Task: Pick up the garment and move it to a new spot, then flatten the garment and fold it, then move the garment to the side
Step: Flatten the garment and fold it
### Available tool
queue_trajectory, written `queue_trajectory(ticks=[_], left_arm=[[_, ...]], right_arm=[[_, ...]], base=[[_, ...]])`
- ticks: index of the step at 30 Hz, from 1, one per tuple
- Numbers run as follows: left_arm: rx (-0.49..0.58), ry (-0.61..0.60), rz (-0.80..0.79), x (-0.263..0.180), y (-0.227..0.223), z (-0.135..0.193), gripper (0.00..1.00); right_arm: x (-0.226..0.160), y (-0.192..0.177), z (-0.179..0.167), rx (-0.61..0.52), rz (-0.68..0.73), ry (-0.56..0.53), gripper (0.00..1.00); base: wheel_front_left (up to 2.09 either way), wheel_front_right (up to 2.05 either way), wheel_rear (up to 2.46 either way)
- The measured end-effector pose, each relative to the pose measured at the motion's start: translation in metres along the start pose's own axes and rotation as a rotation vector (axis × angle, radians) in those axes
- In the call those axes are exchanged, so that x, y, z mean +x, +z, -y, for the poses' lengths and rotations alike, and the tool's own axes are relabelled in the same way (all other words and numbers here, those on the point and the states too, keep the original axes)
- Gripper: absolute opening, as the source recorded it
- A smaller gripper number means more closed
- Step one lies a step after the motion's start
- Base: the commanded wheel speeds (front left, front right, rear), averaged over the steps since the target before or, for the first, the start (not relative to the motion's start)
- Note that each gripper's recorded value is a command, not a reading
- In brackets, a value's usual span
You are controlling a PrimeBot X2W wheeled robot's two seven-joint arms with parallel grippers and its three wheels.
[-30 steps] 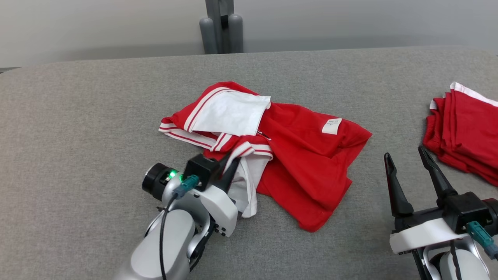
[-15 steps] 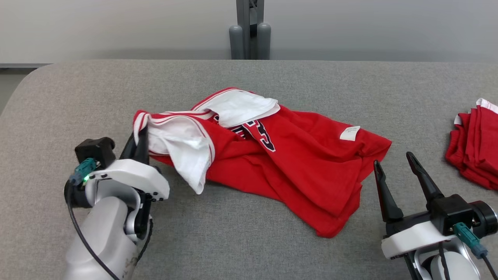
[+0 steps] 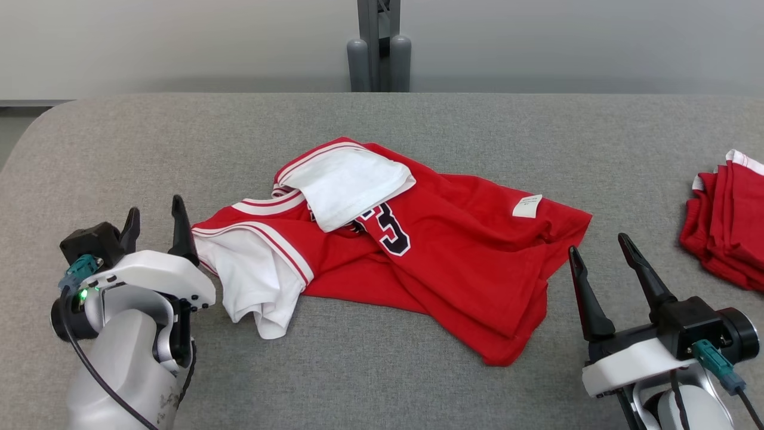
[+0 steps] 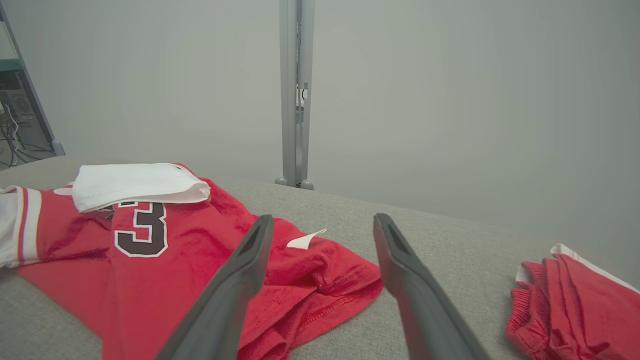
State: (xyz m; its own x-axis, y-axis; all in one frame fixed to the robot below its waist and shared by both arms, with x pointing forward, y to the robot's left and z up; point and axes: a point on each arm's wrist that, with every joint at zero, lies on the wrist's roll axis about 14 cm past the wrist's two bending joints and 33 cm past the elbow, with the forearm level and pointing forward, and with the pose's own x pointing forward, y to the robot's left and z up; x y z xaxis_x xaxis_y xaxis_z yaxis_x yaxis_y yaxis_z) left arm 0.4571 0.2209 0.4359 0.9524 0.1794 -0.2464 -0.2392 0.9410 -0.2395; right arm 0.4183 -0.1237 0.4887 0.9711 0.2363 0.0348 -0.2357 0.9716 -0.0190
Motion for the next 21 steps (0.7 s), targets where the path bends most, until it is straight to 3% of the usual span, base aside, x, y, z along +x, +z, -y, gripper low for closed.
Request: queue_trajectory(ticks=[7,14,21], left_arm=[[0.056,-0.099,0.191,-0.017,0.049,0.017,1.00],[0.035,-0.104,0.176,-0.050,0.025,0.012,1.00],[0.023,-0.103,0.155,-0.061,0.014,0.011,1.00]], right_arm=[[-0.008,-0.004,-0.022,0.055,-0.009,0.053,1.00],[-0.036,-0.039,-0.062,0.064,-0.145,0.186,1.00],[-0.064,-0.069,-0.076,0.146,-0.297,0.210,1.00]], base=[[0.00,0.00,0.00],[0.00,0.00,0.00],[0.00,0.00,0.00]])
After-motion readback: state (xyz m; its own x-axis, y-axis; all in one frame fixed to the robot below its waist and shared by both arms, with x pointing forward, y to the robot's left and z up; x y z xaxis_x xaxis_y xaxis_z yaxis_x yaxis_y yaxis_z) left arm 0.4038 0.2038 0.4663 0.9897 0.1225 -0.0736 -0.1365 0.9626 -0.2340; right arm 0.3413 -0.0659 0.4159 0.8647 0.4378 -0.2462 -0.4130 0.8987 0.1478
